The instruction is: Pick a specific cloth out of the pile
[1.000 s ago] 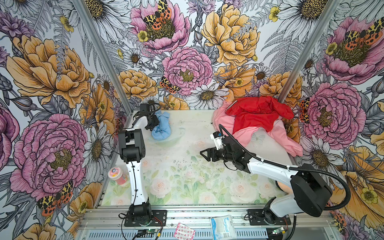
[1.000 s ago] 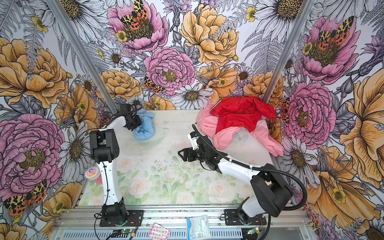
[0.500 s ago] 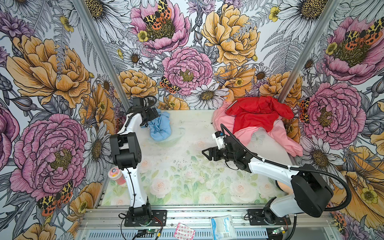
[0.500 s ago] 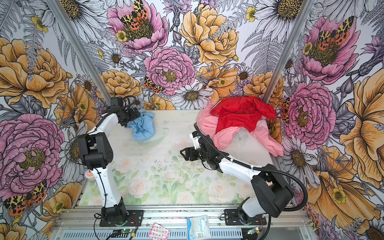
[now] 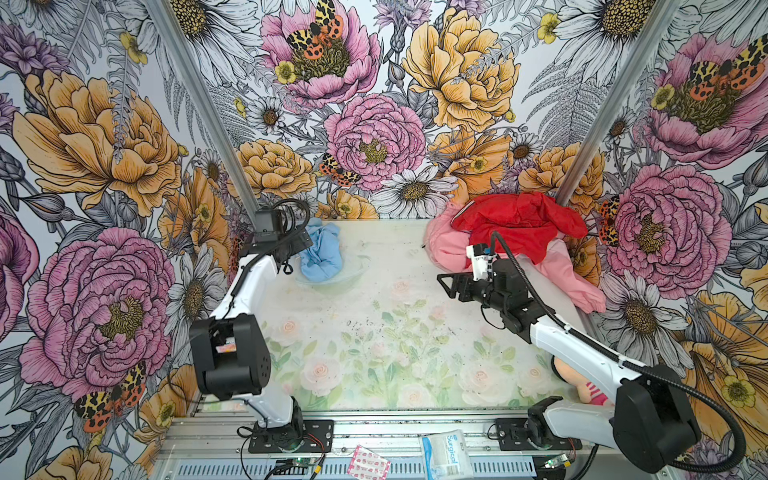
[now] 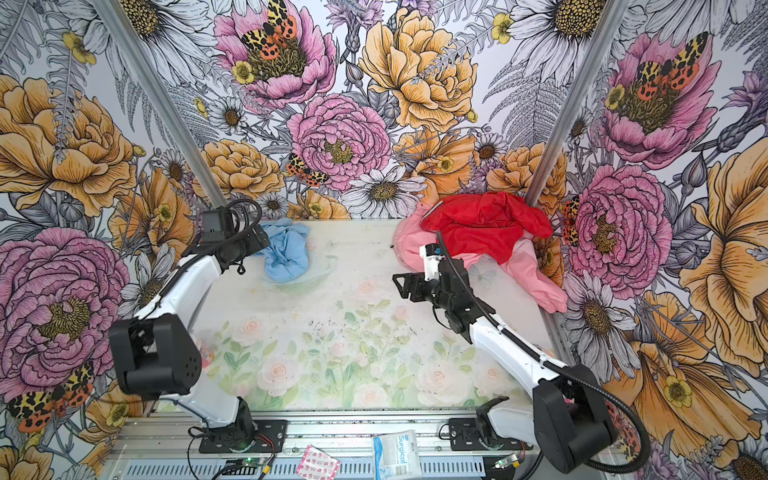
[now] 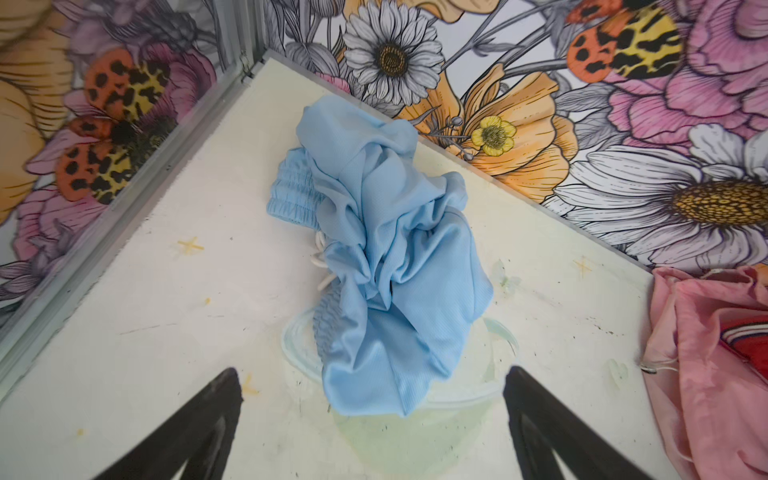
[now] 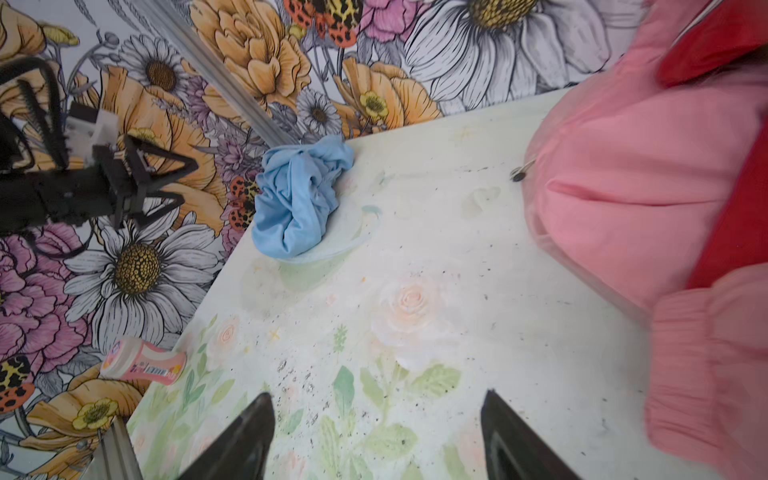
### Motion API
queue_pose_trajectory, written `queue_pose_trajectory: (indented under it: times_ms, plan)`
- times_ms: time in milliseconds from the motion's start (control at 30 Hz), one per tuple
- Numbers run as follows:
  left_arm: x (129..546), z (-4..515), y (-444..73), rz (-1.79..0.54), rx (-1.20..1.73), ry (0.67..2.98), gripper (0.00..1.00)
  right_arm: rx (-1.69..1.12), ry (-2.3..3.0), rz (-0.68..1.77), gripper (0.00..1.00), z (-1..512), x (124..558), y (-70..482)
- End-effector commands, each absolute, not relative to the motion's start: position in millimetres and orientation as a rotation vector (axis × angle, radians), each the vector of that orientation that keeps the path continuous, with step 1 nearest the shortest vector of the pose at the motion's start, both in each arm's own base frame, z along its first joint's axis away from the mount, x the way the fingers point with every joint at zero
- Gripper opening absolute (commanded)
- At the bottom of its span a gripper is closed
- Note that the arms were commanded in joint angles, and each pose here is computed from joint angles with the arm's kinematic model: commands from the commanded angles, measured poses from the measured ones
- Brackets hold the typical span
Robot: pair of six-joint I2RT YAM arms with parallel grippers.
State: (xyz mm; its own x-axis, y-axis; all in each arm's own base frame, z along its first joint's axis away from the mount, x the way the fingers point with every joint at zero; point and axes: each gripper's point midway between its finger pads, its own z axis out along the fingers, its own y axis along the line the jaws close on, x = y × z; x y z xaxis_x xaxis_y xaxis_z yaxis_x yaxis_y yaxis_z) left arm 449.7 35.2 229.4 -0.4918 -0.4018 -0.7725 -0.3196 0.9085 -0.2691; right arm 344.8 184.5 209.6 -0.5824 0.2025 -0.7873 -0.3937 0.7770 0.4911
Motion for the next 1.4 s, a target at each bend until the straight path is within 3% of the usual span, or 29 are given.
queue_pose_trajectory:
  times_ms: [0, 133, 233, 333, 433, 733, 933, 1367]
  plan:
    - [421, 257, 39, 0.077, -0.486, 1.876, 0.99, -0.106, 1.99, 0.615, 0.79, 211, 343, 141]
    - [369, 226, 36, 0.309, -0.389, 1.781, 0.98, -0.009, 1.927, 0.324, 0.82, 224, 334, 79]
    - [338, 202, 48, 0.419, -0.401, 1.706, 0.99, 0.147, 1.837, 0.046, 0.98, 237, 320, 21]
    - [319, 186, 61, 0.457, -0.451, 1.647, 0.99, 0.411, 1.696, -0.238, 1.0, 243, 294, -44]
    - [320, 173, 62, 0.42, -0.448, 1.634, 0.99, 0.566, 1.586, -0.331, 1.0, 231, 273, -77]
    - [361, 161, 55, 0.218, -0.368, 1.587, 0.99, 0.449, 1.697, -0.311, 0.99, 149, 303, -65]
    - [376, 141, 26, 0.181, -0.196, 1.599, 0.99, 0.45, 1.616, -0.325, 1.0, 155, 307, -68]
    - [393, 137, 28, 0.22, -0.215, 1.685, 0.99, 0.221, 1.59, -0.267, 1.0, 142, 349, -36]
